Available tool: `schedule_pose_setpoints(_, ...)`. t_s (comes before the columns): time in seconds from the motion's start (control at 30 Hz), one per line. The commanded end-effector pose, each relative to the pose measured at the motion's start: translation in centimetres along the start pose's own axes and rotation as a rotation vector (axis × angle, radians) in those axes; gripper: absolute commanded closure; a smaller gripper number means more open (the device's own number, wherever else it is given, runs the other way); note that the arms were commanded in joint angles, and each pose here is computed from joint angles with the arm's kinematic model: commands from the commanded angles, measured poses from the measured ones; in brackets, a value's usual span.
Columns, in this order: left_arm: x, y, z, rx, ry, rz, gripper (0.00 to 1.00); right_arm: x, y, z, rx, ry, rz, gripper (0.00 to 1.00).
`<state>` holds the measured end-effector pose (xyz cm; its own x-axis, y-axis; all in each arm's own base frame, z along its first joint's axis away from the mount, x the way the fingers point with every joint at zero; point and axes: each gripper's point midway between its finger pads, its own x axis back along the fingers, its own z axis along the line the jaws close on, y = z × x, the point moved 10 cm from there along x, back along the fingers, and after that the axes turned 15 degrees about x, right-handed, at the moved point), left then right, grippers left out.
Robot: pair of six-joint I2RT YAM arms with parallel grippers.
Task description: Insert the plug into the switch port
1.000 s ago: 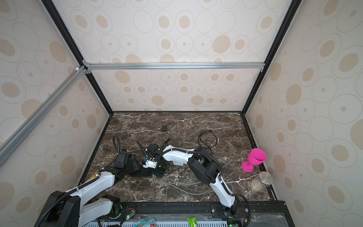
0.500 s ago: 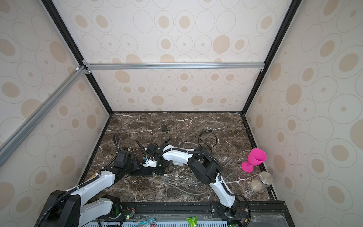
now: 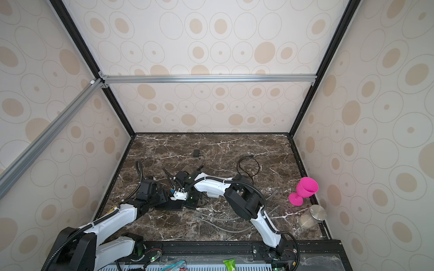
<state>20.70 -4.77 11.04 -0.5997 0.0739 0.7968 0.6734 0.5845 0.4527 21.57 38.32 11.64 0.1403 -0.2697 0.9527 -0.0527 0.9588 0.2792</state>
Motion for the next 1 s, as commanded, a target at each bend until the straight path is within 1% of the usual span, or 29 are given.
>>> schedule_pose_setpoints(0.0,0.3,0.6,-0.9,-0.009,-0.055,-0.008,0.41,-1.1,-0.3,0.5,0.024,0.007,0.035,1.0)
schedule_pose_setpoints(0.1,0.6,0.7,-1.0,-0.006,-0.058,-0.008,0.4,-0.9,-0.3,0.2,-0.02,-0.021,0.035,1.0)
schedule_pose_setpoints(0.17,1.0,0.8,-1.3,0.0,-0.084,-0.008,0.39,-0.4,-0.9,-0.1,-0.063,-0.039,0.022,1.0)
schedule_pose_setpoints(0.3,2.9,1.5,-2.3,0.019,-0.184,-0.032,0.32,1.6,-3.2,0.3,-0.137,-0.068,-0.059,1.0)
schedule_pose_setpoints(0.33,3.5,1.7,-2.5,0.022,-0.203,-0.042,0.29,2.1,-3.6,0.6,-0.14,-0.062,-0.078,1.0)
schedule_pose_setpoints(0.4,5.0,2.1,-3.1,0.01,-0.275,-0.067,0.19,3.3,-4.2,1.6,-0.132,-0.055,-0.106,1.0)
schedule_pose_setpoints(0.47,6.6,2.4,-3.8,-0.009,-0.369,-0.089,0.15,4.4,-4.7,2.6,-0.124,-0.033,-0.133,1.0)
schedule_pose_setpoints(0.6,10.1,2.9,-4.9,-0.054,-0.544,-0.145,0.13,6.5,-5.7,4.5,-0.108,-0.034,-0.188,1.0)
schedule_pose_setpoints(0.67,11.1,2.7,-5.6,-0.097,-0.656,-0.136,0.12,7.5,-6.2,5.1,-0.102,-0.052,-0.196,1.0)
schedule_pose_setpoints(0.77,12.4,2.3,-6.7,-0.193,-0.794,-0.121,0.12,8.8,-7.2,5.9,-0.083,-0.109,-0.214,1.0)
schedule_pose_setpoints(0.83,13.2,1.7,-7.5,-0.278,-0.888,-0.105,0.17,9.6,-7.8,6.6,-0.025,-0.118,-0.245,1.0)
schedule_pose_setpoints(0.9,14.0,0.7,-8.3,-0.384,-1.002,-0.106,0.28,10.2,-8.4,7.5,0.061,-0.106,-0.265,1.0)
schedule_pose_setpoints(0.97,14.2,-0.6,-8.9,-0.509,-1.057,-0.106,0.36,10.7,-8.9,8.2,0.109,-0.12,-0.278,1.0)
